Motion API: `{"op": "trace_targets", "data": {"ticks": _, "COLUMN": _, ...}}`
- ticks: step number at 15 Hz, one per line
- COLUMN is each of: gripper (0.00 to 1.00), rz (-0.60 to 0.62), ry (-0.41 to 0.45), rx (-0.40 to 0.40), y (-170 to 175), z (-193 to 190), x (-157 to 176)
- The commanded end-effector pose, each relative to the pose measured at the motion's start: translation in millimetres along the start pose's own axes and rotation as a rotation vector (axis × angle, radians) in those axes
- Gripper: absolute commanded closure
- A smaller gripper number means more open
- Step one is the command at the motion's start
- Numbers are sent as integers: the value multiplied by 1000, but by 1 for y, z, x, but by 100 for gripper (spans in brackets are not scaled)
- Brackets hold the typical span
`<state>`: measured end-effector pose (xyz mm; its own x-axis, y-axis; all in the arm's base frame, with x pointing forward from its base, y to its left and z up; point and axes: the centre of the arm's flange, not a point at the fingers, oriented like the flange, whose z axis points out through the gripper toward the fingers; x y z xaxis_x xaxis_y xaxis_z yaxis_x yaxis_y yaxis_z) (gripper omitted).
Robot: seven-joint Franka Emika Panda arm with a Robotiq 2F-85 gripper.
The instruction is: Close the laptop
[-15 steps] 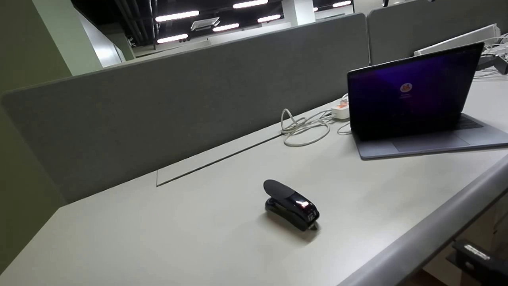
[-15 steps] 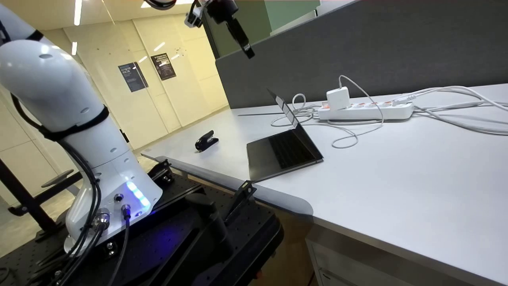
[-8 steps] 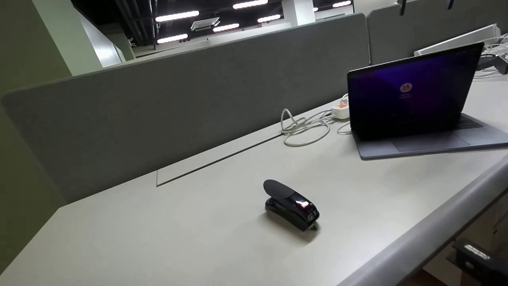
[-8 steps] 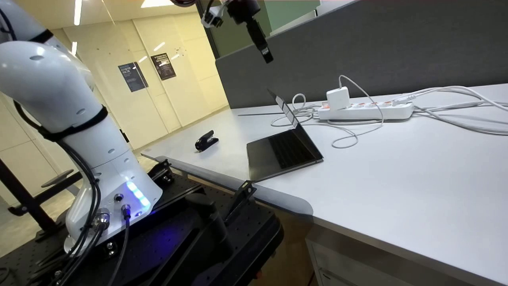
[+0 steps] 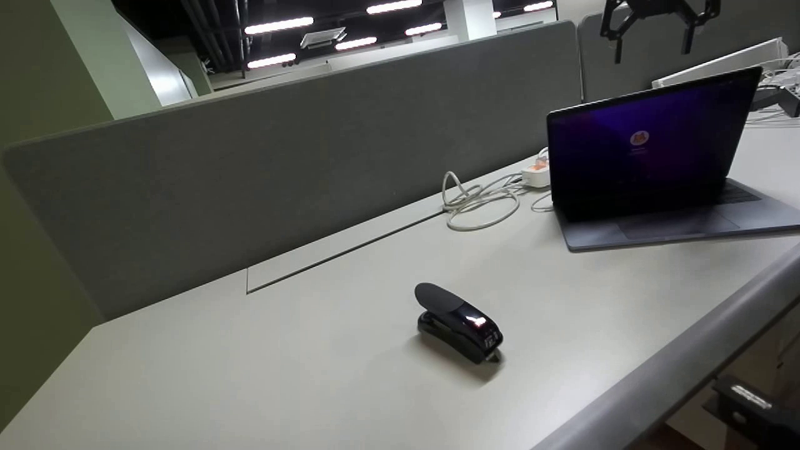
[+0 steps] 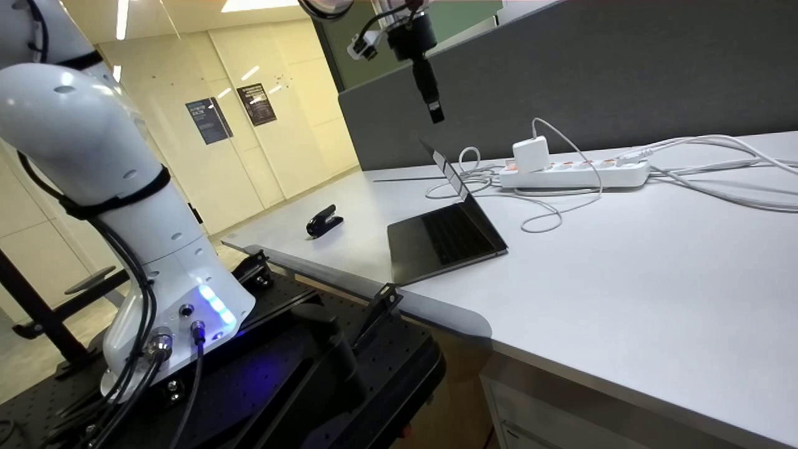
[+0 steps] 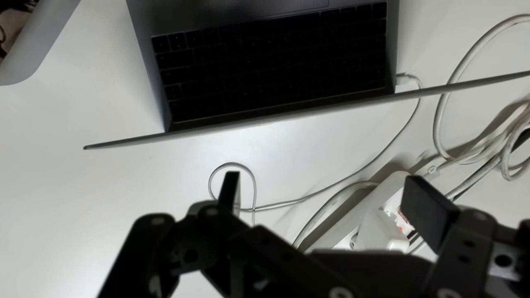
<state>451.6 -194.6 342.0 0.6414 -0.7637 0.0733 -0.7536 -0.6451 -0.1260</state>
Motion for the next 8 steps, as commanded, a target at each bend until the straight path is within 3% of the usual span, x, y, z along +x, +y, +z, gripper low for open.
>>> {"op": "trace_targets", "data": {"ticks": 1, "gripper": 0, "rz": -4, "ry": -32, "rx": -16, "y": -22, "z": 12, "x": 16}}
{"op": "trace_targets", "data": {"ticks": 8, "gripper": 0, "rz": -93, "ry": -55, "rx": -31, "y": -47, "z": 32, "x": 10}}
